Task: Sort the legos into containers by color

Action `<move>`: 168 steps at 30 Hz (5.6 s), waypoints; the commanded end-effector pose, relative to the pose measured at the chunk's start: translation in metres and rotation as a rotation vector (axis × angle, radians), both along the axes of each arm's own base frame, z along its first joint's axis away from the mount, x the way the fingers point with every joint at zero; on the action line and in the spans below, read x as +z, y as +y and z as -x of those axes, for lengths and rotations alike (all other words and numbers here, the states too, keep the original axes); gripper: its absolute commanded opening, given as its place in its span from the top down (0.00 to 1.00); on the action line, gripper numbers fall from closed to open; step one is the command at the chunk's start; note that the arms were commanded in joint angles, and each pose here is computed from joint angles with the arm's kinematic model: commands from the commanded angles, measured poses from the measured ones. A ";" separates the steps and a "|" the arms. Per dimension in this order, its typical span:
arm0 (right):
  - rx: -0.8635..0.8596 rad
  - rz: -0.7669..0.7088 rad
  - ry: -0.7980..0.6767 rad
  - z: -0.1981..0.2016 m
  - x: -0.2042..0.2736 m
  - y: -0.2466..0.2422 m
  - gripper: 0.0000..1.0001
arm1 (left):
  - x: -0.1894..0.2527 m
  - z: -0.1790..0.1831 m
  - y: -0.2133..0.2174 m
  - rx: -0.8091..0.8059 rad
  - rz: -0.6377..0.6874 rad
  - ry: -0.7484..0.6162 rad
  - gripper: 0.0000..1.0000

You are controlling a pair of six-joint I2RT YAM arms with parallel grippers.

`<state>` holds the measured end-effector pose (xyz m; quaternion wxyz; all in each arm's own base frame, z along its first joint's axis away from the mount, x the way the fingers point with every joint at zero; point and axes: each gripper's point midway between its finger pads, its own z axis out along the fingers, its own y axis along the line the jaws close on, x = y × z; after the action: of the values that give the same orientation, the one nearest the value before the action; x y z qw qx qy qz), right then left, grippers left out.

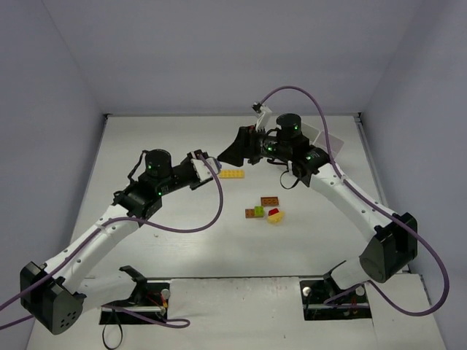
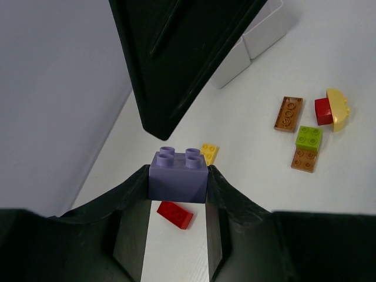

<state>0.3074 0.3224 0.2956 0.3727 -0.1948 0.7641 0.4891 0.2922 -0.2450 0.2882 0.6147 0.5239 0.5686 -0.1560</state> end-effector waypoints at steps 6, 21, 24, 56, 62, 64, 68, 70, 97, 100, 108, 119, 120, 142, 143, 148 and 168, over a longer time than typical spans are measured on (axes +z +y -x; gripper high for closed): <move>0.093 -0.131 -0.071 0.021 0.039 0.020 0.28 | 0.041 -0.004 -0.009 -0.017 0.060 -0.130 1.00; 0.138 -0.102 -0.032 0.032 0.015 0.029 0.38 | 0.049 -0.002 -0.013 -0.015 0.087 -0.136 1.00; 0.138 -0.097 -0.043 0.031 0.014 0.030 0.46 | 0.047 -0.002 -0.015 -0.021 0.085 -0.132 1.00; -1.132 0.528 -0.077 -0.151 -0.092 -0.233 1.00 | -0.062 -0.010 0.019 0.627 0.319 0.759 0.17; -1.190 0.559 -0.012 -0.177 -0.115 -0.257 0.93 | -0.073 -0.004 0.026 0.654 0.326 0.780 0.17; -1.203 0.565 0.008 -0.180 -0.123 -0.261 0.90 | -0.075 -0.003 0.028 0.665 0.319 0.785 0.17; -1.228 0.560 0.036 -0.187 -0.132 -0.270 0.89 | -0.078 -0.002 0.030 0.674 0.311 0.789 0.17; -1.233 0.560 0.042 -0.191 -0.134 -0.272 0.88 | -0.080 -0.002 0.029 0.676 0.308 0.790 0.17; -0.793 0.501 -0.103 -0.189 -0.101 -0.208 0.52 | -0.090 -0.004 0.029 0.682 0.267 0.809 0.17; -0.480 0.464 -0.198 -0.168 -0.096 -0.163 0.51 | -0.096 -0.006 0.034 0.712 0.255 0.816 0.17; -0.089 0.556 -0.266 -0.124 -0.124 -0.106 0.49 | -0.098 -0.013 0.053 0.759 0.282 0.855 0.17; -0.066 0.654 -0.099 -0.075 -0.179 -0.099 0.48 | -0.103 -0.007 0.073 0.765 0.278 0.882 0.17; -0.100 0.686 -0.084 -0.074 -0.183 -0.108 0.48 | -0.105 -0.006 0.074 0.767 0.270 0.882 0.17; -0.537 0.720 0.318 -0.026 -0.231 -0.164 0.25 | -0.125 -0.006 0.065 0.721 0.230 0.920 0.17; -0.554 0.708 0.338 -0.024 -0.233 -0.163 0.24 | -0.124 -0.006 0.064 0.717 0.232 0.920 0.17; -0.590 0.725 0.347 -0.024 -0.240 -0.162 0.23 | -0.126 -0.007 0.062 0.712 0.233 0.927 0.17; -0.595 0.799 0.360 -0.021 -0.268 -0.144 0.22 | -0.132 -0.006 0.060 0.707 0.221 0.948 0.17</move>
<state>0.3120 0.1761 0.0187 0.2248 -0.0249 0.9715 0.0703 0.2860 -0.1792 0.1367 0.3275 0.1059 0.9168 -0.2024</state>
